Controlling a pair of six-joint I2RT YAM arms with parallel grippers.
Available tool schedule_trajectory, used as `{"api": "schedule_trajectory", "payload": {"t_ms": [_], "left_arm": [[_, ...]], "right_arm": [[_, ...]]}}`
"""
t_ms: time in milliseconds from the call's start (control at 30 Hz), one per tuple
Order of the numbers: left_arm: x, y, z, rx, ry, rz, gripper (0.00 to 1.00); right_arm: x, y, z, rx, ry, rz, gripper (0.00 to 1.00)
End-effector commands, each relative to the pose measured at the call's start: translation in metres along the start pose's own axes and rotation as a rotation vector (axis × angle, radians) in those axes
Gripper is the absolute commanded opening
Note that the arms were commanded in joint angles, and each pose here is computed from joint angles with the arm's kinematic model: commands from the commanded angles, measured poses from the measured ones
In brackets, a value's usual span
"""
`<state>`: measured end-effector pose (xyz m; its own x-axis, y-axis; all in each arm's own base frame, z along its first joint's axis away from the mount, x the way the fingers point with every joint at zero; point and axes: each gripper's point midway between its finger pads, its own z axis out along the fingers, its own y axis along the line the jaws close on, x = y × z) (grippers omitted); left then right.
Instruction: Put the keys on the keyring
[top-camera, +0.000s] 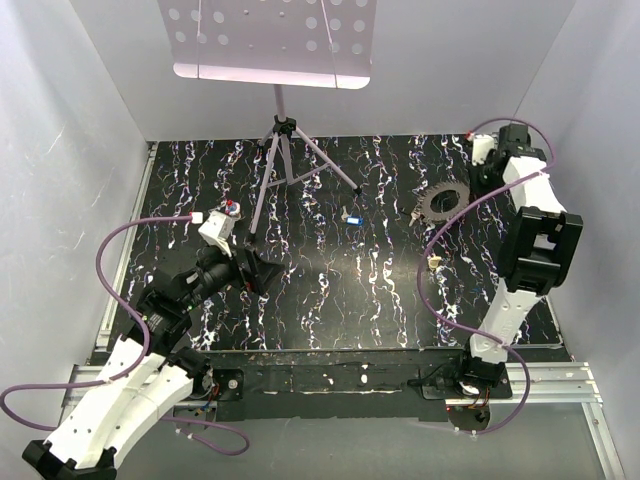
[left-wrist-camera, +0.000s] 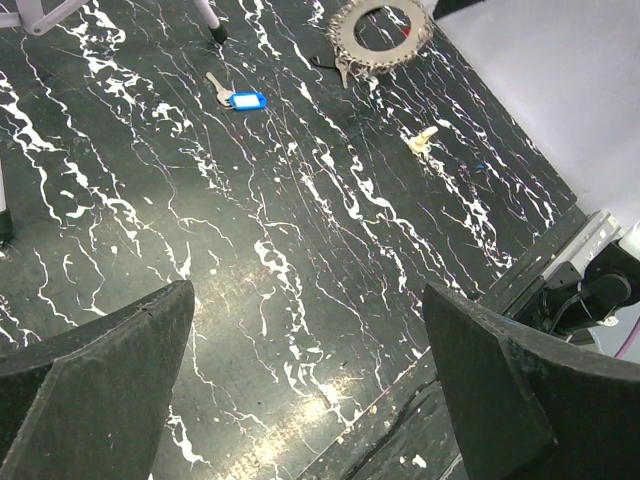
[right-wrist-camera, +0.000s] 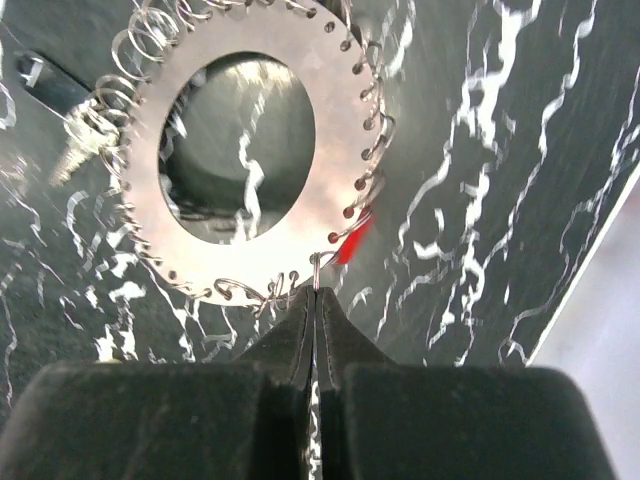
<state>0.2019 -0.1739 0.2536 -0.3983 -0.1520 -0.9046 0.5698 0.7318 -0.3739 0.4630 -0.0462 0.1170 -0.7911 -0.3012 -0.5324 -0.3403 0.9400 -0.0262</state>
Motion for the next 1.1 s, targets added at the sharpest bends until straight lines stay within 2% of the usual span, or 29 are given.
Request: {"api": "schedule_trajectory", "payload": {"t_ms": [0,33,100,133,167,300,367,433,567,633,700,767,933,1000,1067], "left_arm": [[0.001,0.002,-0.001,-0.007,0.006,-0.008,0.98],[0.002,0.002,0.0,-0.008,0.01,-0.012,0.98],[0.004,0.003,0.002,-0.013,0.024,-0.022,0.98],[0.005,0.004,0.004,-0.016,0.032,-0.027,0.98],[0.005,0.004,0.005,-0.021,0.035,-0.031,0.98],[0.003,0.013,0.01,-0.067,0.047,-0.028,0.98],[-0.001,0.015,0.013,-0.083,0.052,-0.019,0.98],[-0.005,0.017,0.016,-0.092,0.059,-0.02,0.98],[-0.008,0.025,0.023,-0.115,0.064,-0.029,0.98],[-0.008,0.032,0.027,-0.128,0.069,-0.051,0.98],[-0.01,0.034,0.029,-0.127,0.07,-0.078,0.98],[-0.01,0.037,0.029,-0.14,0.065,-0.09,0.98],[-0.025,0.054,0.015,-0.249,0.035,-0.033,0.98],[-0.033,0.063,0.007,-0.309,0.022,0.017,0.98],[-0.038,0.07,-0.001,-0.358,0.021,0.057,0.98]], "right_arm": [[0.011,-0.023,-0.038,0.051,-0.052,0.002,0.01],[0.017,-0.023,-0.042,0.039,-0.05,0.006,0.02],[0.026,-0.011,-0.05,-0.023,-0.038,0.003,0.18],[0.027,-0.004,-0.055,-0.045,-0.045,-0.005,0.23],[0.027,0.003,-0.061,-0.065,-0.06,-0.005,0.3],[0.014,0.03,-0.091,-0.134,-0.17,-0.017,0.46],[0.003,0.051,-0.11,-0.218,-0.247,-0.033,0.51],[-0.007,0.084,-0.123,-0.377,-0.329,-0.074,0.53],[-0.025,0.147,-0.144,-0.655,-0.543,-0.262,0.59],[-0.031,0.167,-0.148,-0.715,-0.615,-0.333,0.65],[-0.039,0.176,-0.145,-0.686,-0.622,-0.375,0.66],[-0.046,0.179,-0.145,-0.651,-0.59,-0.349,0.66],[-0.058,0.155,-0.153,-0.465,-0.533,-0.122,0.7],[-0.058,0.143,-0.159,-0.358,-0.54,0.003,0.7],[-0.061,0.13,-0.176,-0.251,-0.6,0.126,0.72]]}}
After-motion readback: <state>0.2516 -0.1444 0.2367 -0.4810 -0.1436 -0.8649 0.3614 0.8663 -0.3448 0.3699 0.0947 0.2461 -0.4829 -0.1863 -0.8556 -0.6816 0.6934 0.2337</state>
